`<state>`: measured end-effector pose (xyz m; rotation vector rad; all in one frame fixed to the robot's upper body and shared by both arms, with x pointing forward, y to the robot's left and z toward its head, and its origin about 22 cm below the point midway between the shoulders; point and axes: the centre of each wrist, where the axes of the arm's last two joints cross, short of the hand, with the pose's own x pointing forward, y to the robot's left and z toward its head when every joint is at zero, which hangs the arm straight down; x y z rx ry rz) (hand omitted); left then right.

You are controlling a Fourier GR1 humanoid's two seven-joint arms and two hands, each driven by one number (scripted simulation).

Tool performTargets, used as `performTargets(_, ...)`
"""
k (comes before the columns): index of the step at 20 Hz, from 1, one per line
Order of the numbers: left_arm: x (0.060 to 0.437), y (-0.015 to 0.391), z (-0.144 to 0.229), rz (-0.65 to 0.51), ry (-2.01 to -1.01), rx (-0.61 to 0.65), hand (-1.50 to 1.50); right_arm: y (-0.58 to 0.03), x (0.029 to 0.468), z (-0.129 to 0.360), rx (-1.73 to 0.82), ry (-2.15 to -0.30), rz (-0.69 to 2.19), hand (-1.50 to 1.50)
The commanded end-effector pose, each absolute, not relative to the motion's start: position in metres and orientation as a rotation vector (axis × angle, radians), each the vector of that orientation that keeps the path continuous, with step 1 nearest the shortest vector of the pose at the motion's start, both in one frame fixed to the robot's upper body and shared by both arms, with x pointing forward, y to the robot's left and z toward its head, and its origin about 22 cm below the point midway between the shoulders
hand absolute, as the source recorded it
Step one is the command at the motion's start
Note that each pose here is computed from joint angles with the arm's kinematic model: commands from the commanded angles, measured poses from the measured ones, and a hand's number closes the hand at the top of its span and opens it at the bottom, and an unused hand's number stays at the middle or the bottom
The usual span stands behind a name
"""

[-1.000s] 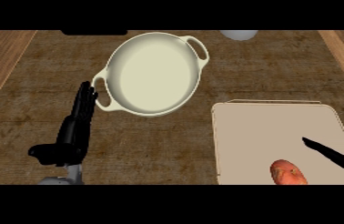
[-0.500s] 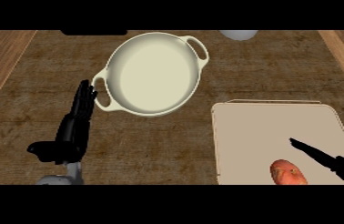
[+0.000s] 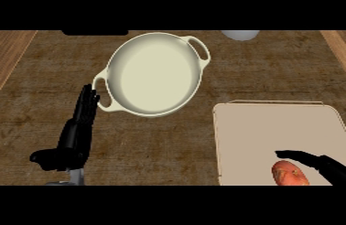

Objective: Pick the squash from the tray and place it in the pot

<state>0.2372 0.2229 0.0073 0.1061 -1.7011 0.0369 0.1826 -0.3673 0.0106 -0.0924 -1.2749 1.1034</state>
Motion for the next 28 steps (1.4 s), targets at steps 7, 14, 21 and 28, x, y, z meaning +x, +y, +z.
performTargets(7,0.251,0.223,0.007,0.025,-1.694,0.085,0.00,-0.361,0.219,0.003,-0.198,-1.445,1.063,1.50)
performTargets(14,0.242,0.226,0.005,0.018,-1.693,0.087,0.00,-0.247,0.213,0.021,-0.322,-1.543,1.156,1.50)
performTargets(21,0.247,0.204,0.013,-0.062,-1.725,-0.002,0.00,-0.167,0.244,0.057,-0.517,-1.571,1.362,1.50)
performTargets(28,0.250,0.192,0.010,-0.081,-1.702,-0.030,0.00,-0.082,0.248,0.095,-0.757,-1.735,1.277,1.50)
